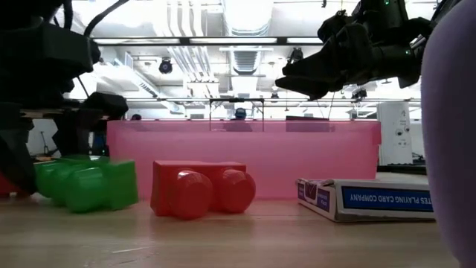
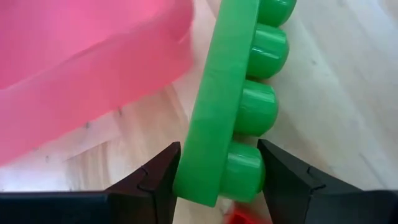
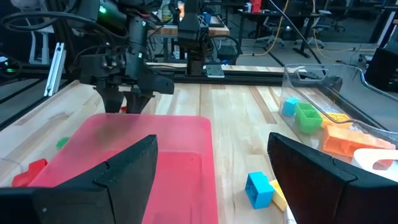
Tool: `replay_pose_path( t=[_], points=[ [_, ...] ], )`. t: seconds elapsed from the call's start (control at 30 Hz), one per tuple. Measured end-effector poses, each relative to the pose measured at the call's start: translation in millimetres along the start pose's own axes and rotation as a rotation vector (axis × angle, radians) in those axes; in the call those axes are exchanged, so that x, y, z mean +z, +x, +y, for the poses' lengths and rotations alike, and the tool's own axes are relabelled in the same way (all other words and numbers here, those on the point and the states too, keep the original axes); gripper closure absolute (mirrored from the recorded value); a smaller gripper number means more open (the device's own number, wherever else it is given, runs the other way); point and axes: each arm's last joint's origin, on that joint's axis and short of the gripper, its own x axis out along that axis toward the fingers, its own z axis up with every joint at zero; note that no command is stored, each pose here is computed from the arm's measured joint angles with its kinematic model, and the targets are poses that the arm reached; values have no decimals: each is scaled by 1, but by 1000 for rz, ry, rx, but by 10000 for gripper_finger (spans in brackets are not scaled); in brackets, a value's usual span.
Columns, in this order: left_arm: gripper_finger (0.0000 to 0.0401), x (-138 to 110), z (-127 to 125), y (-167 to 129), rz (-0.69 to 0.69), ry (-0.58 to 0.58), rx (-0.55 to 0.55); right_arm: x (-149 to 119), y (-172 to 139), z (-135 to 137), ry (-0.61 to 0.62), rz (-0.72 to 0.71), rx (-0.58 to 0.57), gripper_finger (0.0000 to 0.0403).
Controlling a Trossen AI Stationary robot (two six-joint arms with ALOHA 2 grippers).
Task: Pick & Place Toys
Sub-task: Put the green game piece into the transparent bin
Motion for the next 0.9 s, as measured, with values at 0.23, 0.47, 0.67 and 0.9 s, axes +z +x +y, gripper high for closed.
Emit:
replay_pose_path(
  t=[0.23, 0.47, 0.67, 0.9],
  points=[
    [220, 5, -7, -15, -63, 20, -24, 0, 0, 0, 4, 1, 0, 101],
    [221, 17, -6, -53, -265, 16, -2, 0, 0, 0, 6, 1, 0, 101],
    [221, 28, -1, -81, -602, 88, 46, 0, 0, 0, 6, 1, 0, 101],
    [222, 16, 19, -69, -784, 70, 140, 0, 0, 0, 6, 1, 0, 101]
  ],
)
